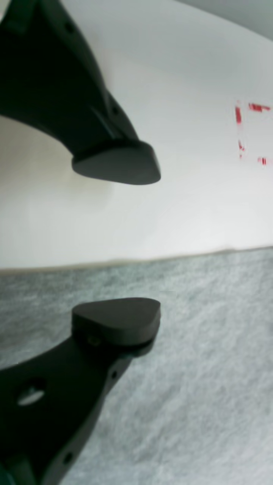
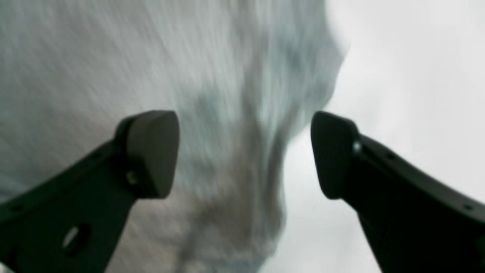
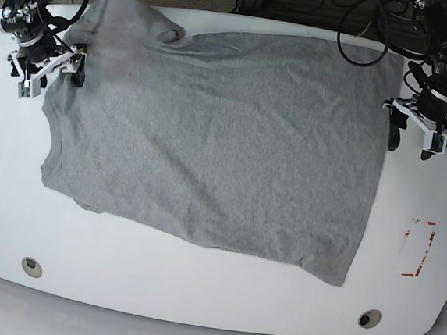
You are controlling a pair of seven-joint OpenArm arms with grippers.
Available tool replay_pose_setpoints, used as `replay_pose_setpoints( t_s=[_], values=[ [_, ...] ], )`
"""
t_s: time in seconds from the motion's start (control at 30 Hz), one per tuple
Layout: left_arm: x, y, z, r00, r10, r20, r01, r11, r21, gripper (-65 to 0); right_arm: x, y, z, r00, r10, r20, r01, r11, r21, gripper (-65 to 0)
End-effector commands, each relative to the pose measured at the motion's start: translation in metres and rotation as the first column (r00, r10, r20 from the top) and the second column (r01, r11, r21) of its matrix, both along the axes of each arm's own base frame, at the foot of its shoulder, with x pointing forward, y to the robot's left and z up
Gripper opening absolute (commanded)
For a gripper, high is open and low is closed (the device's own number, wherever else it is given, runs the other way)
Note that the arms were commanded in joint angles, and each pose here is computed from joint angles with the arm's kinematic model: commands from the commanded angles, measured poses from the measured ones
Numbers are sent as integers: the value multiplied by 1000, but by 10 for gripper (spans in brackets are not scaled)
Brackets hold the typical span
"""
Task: Layout the t-shirt on the table in an organized manner, then fold the t-shirt properly
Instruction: 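Pinch the shirt with both grippers and drag it toward the hem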
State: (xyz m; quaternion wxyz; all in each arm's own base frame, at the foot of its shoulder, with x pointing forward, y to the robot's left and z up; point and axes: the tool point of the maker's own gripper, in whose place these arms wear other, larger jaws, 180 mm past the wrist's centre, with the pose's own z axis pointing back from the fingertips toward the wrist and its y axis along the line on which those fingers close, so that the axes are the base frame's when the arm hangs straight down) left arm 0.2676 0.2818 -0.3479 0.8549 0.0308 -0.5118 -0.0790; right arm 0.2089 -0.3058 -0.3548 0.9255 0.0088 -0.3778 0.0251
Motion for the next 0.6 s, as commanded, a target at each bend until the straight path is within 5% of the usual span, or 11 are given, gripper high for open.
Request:
replay_pose_setpoints(
  t_s=[0.0,0.17,0.27,0.57],
  values=[
    [8,0,17,998,-14,61,14,1000,9,-210,15,9,29,995,44,94,-41,998,-37,-122],
    [18,-20,31,992,-79,97,77,997,24,-214,25,30,35,987,113,113,-109,993,-44,-166],
    [22,-36,38,986,-121,117,118,993,29,-271,29,39,34,984,139,114,-135,990,-36,-246],
    [30,-64,44,963,-207,173,202,978,47,-650,36,60,28,975,193,109,-192,981,-12,-650]
  ],
)
